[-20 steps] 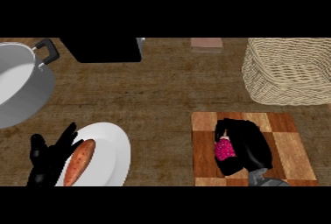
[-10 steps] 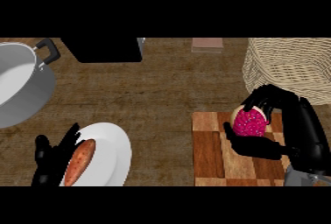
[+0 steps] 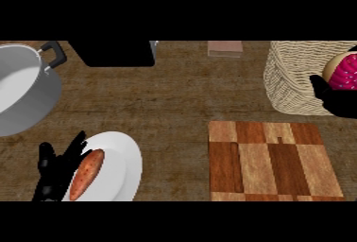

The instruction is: Pick the cupcake from the cutting board and place it in the basket

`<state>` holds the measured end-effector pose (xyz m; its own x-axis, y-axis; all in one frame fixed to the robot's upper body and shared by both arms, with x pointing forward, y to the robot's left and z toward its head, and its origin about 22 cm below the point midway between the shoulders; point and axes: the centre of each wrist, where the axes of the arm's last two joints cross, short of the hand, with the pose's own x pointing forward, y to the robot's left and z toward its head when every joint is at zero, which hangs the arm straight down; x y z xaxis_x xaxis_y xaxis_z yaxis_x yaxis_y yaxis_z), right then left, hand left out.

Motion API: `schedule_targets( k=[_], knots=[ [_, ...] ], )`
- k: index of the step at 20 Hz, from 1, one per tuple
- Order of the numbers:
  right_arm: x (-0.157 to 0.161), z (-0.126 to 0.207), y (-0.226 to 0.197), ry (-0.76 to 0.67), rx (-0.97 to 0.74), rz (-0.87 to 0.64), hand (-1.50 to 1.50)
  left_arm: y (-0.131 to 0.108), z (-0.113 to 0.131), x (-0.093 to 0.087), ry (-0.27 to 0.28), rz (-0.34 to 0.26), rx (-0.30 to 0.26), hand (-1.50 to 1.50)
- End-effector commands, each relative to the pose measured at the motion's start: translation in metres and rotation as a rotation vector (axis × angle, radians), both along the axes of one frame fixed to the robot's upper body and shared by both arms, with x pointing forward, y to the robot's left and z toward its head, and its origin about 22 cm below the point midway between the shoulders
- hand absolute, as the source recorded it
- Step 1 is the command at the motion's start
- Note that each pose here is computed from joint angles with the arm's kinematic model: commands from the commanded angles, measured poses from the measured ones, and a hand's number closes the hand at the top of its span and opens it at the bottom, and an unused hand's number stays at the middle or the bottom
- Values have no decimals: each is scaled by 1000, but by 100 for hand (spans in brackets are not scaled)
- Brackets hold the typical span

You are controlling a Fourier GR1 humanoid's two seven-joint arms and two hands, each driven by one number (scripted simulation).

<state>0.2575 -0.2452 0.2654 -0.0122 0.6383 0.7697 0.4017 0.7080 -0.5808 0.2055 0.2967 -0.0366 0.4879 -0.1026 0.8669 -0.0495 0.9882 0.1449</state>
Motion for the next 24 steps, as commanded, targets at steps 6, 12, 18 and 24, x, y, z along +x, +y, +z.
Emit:
schedule_targets(
  k=[6, 12, 18, 24],
  knots=[
    [53, 38, -55, 51, 21, -86, 150, -5, -18, -8, 63, -6, -6, 0],
    [87, 6, -93, 80, -57, -100, 150, -8, -21, -12, 47, -6, 4, 0],
    [113, -22, -119, 81, 25, -84, 150, -8, -32, -5, 53, -19, -16, 0],
    [123, -66, -146, 73, 192, -93, 150, -2, -16, -11, 42, -5, -2, 0]
  ],
)
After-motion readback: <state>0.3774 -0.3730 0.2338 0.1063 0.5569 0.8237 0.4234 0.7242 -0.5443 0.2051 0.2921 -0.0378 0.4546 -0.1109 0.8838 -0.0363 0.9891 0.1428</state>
